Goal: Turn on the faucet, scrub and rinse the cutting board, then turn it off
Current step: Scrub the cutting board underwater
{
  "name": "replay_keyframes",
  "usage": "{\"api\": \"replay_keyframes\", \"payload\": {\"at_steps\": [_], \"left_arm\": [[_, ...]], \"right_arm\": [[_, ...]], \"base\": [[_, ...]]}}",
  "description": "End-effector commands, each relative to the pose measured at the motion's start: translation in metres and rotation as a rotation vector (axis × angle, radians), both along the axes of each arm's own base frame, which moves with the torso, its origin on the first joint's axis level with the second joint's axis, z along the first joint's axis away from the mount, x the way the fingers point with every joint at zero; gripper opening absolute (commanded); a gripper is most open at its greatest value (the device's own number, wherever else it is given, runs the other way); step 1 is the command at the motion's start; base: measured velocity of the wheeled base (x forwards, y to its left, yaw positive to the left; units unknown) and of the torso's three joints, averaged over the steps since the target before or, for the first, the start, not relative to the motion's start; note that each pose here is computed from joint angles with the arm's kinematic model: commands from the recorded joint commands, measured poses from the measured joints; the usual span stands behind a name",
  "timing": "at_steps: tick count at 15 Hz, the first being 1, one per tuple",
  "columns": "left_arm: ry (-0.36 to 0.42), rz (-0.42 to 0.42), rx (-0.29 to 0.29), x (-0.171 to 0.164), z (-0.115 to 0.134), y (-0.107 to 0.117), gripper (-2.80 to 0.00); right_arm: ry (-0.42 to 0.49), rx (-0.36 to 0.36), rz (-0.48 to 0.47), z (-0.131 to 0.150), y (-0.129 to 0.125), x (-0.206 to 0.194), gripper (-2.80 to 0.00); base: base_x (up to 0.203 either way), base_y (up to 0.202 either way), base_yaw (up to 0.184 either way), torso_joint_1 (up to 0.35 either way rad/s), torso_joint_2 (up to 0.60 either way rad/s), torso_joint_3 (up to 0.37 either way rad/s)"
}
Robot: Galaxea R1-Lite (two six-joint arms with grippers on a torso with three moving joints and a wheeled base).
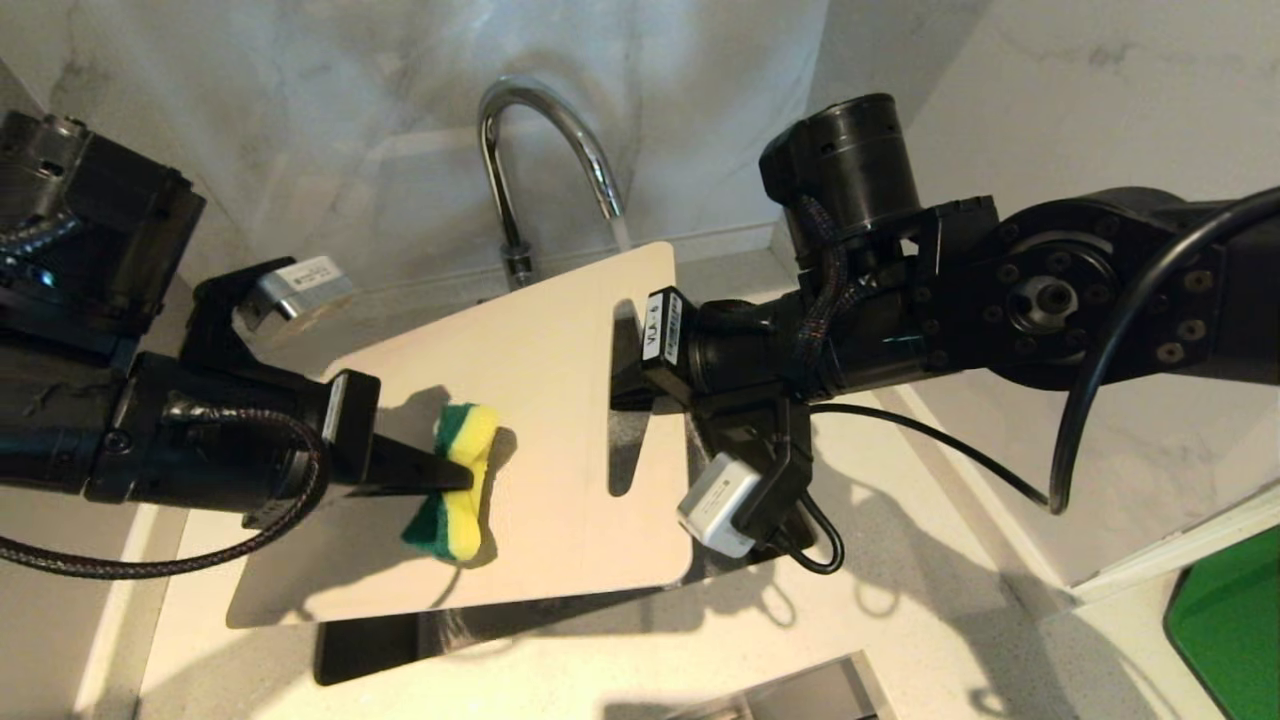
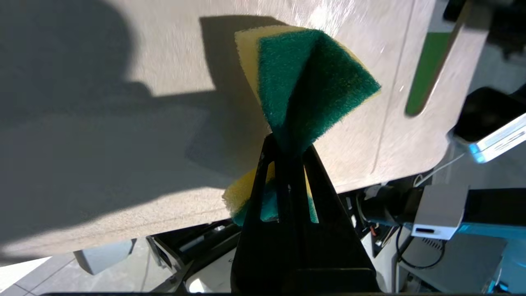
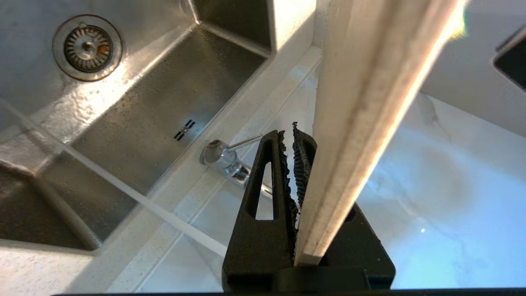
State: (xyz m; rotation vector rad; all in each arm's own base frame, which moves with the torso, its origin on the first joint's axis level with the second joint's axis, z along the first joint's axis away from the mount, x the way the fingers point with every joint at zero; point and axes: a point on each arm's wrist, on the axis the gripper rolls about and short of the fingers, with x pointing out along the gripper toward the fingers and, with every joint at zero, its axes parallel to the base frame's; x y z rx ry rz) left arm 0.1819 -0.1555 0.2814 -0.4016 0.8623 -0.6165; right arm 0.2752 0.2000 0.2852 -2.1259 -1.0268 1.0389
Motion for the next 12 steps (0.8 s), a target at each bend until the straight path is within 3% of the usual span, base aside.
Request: {"api": "replay_keyframes", "payload": {"at_steps": [1,4,8,12], "left_arm": [[0.024,-0.001,0.019,0.001,-0.018,-0.002,-2.80],[0.006,0.049,0.036,0.005,-0.043,0.001,-2.80],[0.037,0.163,0.059,0.018,-0.076,0.024,-2.80],[0.053,0.262,0.046,0.031,-0.112,0.052,-2.80]], "right_arm": [[-0.009,-0.006,-0.005,0.000,-0.003,0.003,-2.80],[-0.009,-0.003,-0.005,0.000,-0.005,0.003,-2.80],[-0.013,-0.001,-0.006,0.002,-0.005,0.002,-2.80],[-0.010,0.000,-0.007,0.002,-0.005,0.002,-2.80]], "base": [[0.000,0.000,0.000,0.000,0.00,0.000],[0.000,0.000,0.000,0.000,0.00,0.000],[0.000,0.000,0.000,0.000,0.00,0.000],[0.000,0.000,0.000,0.000,0.00,0.000]]}}
